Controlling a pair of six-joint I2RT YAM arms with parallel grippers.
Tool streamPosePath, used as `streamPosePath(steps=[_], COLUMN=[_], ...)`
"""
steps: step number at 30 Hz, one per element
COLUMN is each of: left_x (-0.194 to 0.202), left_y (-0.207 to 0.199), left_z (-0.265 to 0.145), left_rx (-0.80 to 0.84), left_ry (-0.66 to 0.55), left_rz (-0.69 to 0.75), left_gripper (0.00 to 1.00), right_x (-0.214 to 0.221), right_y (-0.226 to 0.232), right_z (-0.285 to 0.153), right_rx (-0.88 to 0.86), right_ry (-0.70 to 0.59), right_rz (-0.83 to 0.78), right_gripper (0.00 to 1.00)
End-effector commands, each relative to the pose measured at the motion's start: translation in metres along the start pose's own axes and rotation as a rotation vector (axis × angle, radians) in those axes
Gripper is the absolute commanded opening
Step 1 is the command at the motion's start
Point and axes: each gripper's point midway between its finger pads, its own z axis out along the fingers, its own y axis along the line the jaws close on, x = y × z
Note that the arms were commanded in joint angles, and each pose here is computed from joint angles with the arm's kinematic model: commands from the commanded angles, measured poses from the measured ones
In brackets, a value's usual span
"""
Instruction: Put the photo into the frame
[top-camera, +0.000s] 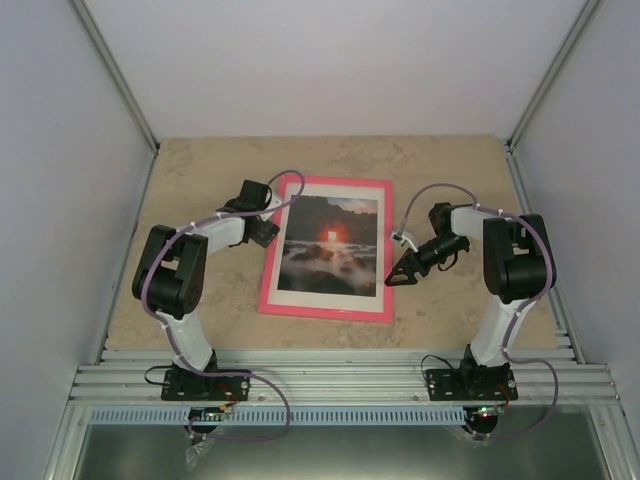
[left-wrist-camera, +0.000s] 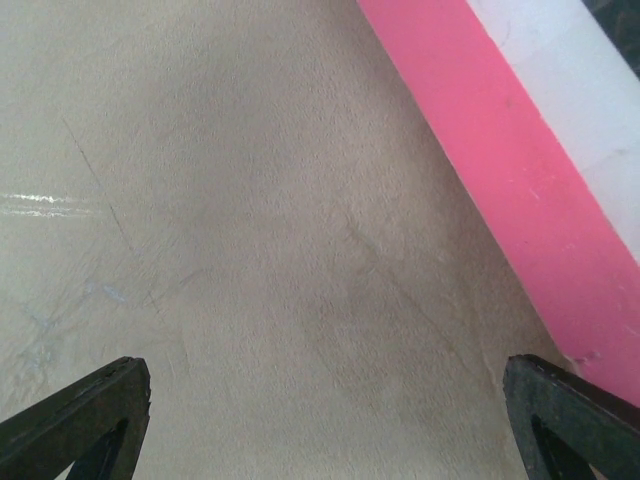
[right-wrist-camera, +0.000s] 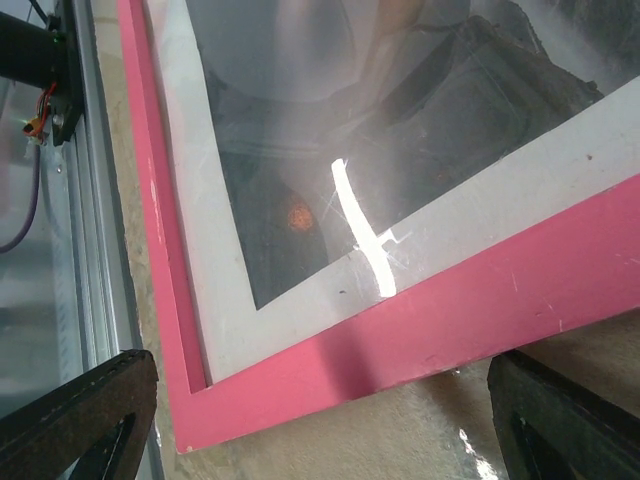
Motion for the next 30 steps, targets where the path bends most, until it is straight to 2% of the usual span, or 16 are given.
streamPosePath(steps=[1, 9, 23, 30], left_x=[0.008, 0.031, 0.048, 0.053], left_y=[-0.068, -0.079, -0.098, -0.100], left_z=[-0.014, -0.032, -0.055, -0.058], left_rx=[0.268, 0.310, 0.404, 0.411], left_ry=[-0.030, -0.028, -0.047, -0.046], left_rz=[0.043, 0.048, 0.061, 0.061], left_gripper=[0.99, 0.99, 0.98, 0.97], right_x=[0.002, -0.007, -0.020, -0.013], right_y=[-0.014, -0.028, -0.042, -0.041], right_z=[0.017, 0.010, 0.008, 0.010], right_rx=[0.045, 0.088, 0.117, 0.117], right_ry=[0.028, 0.009, -0.018, -0.006], right_rz=[-0.025, -0.008, 0.023, 0.034], right_gripper=[0.91, 0.91, 0.92, 0.92])
